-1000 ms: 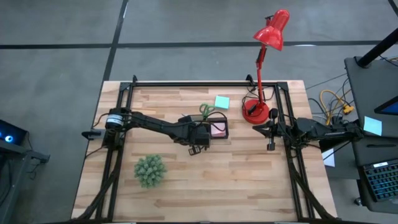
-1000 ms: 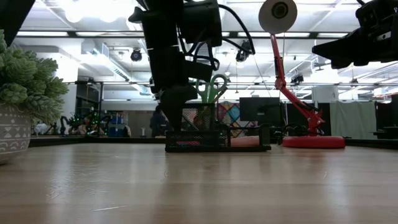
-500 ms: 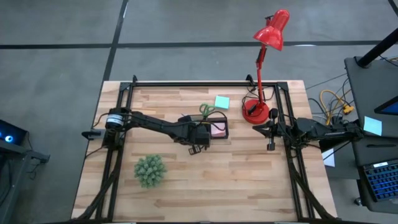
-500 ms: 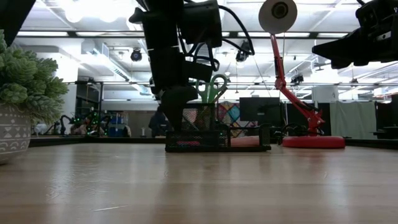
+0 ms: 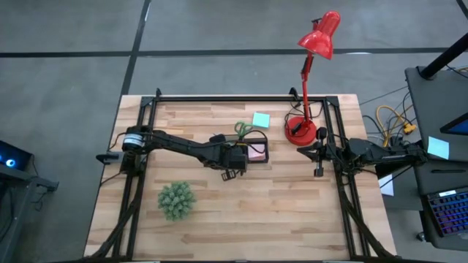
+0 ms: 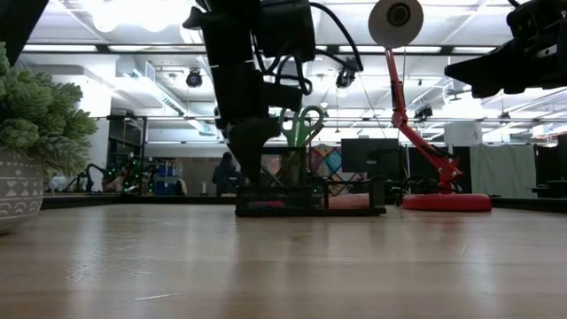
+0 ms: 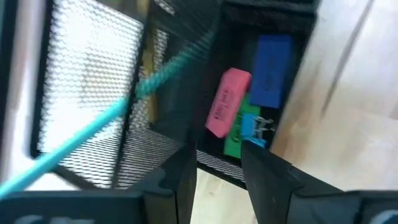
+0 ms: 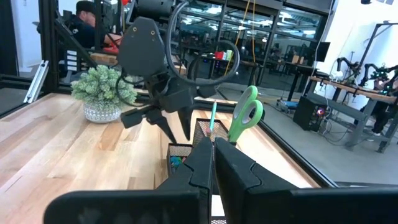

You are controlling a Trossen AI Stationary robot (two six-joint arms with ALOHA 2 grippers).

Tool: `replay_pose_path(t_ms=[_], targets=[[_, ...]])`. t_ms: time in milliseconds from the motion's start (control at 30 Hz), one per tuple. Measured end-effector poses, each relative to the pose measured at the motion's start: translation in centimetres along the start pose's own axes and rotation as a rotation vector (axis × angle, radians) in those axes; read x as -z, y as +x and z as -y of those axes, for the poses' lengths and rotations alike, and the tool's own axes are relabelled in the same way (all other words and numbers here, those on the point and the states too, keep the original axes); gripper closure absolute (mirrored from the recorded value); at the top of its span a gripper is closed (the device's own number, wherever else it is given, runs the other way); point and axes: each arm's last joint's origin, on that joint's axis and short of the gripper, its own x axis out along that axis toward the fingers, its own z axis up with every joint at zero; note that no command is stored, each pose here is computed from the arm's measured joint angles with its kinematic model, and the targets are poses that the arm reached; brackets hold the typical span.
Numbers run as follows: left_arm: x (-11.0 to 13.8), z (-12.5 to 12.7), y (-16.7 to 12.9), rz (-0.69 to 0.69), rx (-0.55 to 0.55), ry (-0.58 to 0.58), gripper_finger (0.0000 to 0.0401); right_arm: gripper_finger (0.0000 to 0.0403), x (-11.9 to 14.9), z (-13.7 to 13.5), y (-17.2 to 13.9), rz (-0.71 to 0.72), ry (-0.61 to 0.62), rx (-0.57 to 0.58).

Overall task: Pick and place office supplies into organizer
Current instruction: Put the blue sticky notes into the black desk organizer

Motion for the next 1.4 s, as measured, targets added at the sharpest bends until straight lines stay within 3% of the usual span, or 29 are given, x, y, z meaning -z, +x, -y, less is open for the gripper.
replay_pose_path(t_ms=[233,600,800,1000,1233,1400], targets=[[-0.2,-0.5,-1.5,0.063,-0.022,-0.001,0.0295,0.0394,0.0,0.0,0.0,0.0,0.0,0.0],[-1.4,-1.2,-6.5,0.333,0.051,-0.002,0.039,0.0394,0.0,0.0,0.0,-0.004,0.016,-0.001],[-1.0,-2.2,-8.3,0.495,0.091,0.01,0.0399,0.0394,0.1,0.0,0.0,-0.007,0.019,-0.002],[1.0,-2.5,-9.0,0.769,0.299,0.068,0.04,0.0394,0.1,0.0,0.0,-0.014,0.017,-0.003],[5.3,-3.4,-7.8,0.976,0.323,0.125,0.04,0.0394,0.2,0.0,0.0,-0.022,0.019,-0.003],[8.3,-3.6,-6.5,1.195,0.36,0.157,0.04,0.0394,0.2,0.0,0.0,-0.026,0.021,-0.003]])
